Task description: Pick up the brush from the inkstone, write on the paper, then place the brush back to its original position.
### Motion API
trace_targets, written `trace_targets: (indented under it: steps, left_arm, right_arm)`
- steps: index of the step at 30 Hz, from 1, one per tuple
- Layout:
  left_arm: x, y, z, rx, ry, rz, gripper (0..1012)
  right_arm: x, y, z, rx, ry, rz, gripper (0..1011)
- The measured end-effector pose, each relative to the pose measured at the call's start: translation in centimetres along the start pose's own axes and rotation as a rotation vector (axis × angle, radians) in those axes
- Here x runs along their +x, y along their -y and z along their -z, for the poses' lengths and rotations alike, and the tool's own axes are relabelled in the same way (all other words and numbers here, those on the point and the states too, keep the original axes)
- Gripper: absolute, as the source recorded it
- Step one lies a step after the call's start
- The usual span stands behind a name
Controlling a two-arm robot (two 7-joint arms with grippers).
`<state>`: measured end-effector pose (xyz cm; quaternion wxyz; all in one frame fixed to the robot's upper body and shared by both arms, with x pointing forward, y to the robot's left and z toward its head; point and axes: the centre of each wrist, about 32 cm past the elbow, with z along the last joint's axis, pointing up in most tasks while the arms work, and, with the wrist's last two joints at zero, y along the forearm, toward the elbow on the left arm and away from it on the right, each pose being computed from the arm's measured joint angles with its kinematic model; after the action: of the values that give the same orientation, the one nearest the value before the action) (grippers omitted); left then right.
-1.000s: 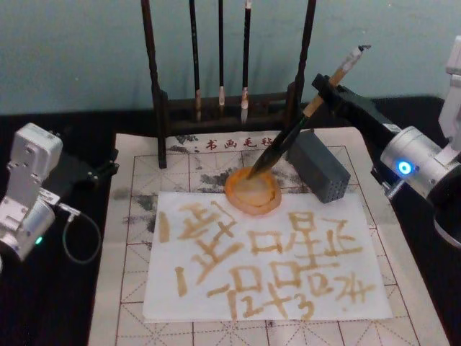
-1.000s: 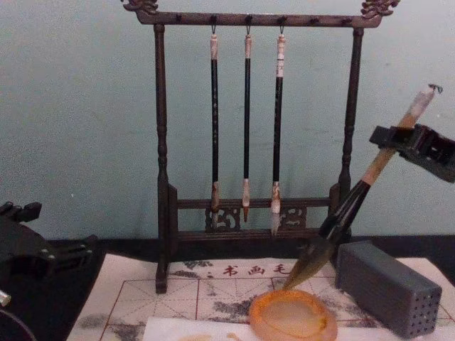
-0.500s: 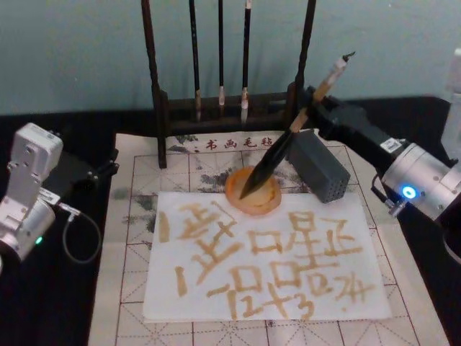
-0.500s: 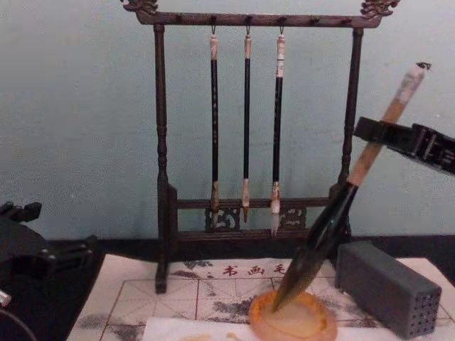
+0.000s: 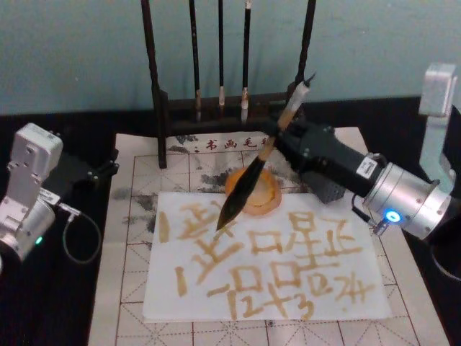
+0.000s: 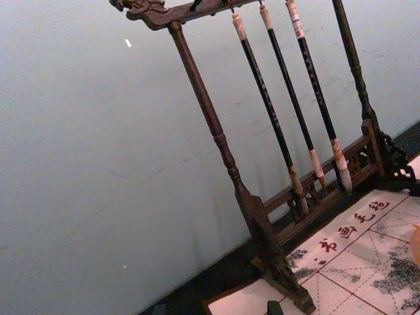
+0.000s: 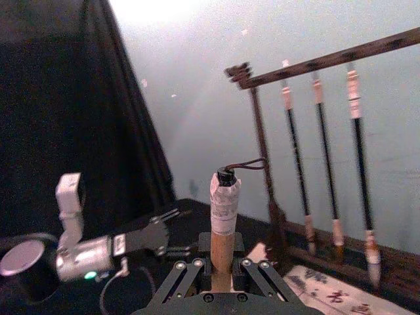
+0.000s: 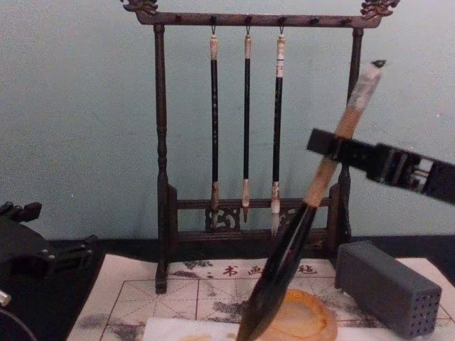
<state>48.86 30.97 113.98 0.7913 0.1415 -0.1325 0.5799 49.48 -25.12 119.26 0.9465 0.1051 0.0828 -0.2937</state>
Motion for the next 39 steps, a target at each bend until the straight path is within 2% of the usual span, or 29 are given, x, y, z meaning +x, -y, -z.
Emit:
trace_targets:
  steps: [20, 39]
  left_arm:
    - [0.00, 0.00, 0.00, 0.000, 0.000, 0.000, 1001]
    - [0.00, 0.00, 0.00, 0.000, 0.000, 0.000, 1001]
  right_arm:
    - [-2.1, -0.8, 1.9, -0.035, 0.043, -0.142, 179]
    - [-3.4, -2.0, 3.3, -0.039, 0.053, -0.204, 179]
